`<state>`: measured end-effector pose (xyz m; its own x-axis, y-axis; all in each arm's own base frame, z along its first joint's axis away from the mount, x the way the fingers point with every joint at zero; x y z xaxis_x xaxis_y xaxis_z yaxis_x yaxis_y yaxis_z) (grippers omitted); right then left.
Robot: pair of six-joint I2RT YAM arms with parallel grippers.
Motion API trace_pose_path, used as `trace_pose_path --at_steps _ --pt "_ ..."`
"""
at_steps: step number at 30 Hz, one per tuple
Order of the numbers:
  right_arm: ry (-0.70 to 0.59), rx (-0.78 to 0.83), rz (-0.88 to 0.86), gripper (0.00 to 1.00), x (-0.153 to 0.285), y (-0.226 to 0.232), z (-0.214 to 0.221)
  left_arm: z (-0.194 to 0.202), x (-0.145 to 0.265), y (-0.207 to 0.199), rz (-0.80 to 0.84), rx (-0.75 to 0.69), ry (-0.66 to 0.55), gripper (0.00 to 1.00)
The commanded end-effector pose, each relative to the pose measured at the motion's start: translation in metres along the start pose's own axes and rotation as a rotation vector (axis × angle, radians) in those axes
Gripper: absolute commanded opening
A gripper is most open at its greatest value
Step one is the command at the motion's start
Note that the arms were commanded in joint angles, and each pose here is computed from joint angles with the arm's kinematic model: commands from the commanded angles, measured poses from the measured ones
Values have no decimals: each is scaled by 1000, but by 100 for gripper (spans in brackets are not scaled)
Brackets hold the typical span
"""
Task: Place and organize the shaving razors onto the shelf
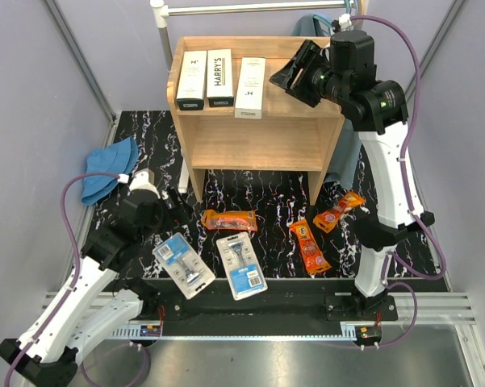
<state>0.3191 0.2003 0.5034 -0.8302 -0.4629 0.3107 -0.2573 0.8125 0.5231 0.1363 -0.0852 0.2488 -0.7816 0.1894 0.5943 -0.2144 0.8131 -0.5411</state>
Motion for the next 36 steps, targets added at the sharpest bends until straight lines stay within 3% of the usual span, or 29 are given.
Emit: trace_pose_path --at_steps 1,11,22,36 --pt "-17 7 -96 61 -4 9 -6 -4 0 -5 49 -7 -24 99" --pt "49 -20 -127 53 -33 7 6 -4 1 -5 50 -7 -28 99" --pt "50 -41 -167 38 -53 9 8 -4 2 -4 53 -8 -32 99" --pt "63 -72 -214 36 -67 13 12 -5 1 -5 47 -22 -29 99"
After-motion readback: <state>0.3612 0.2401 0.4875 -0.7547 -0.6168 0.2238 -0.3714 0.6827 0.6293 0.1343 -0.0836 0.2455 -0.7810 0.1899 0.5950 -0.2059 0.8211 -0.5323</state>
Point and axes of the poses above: each gripper's point midway between its finger pads, its own x axis back along the fingers, its own y axis along the line the jaws close on, z = x × y, the point moved 9 cm from there along x, back along the fingers, and after that the axes turned 12 degrees about x, right-handed, at the moved point
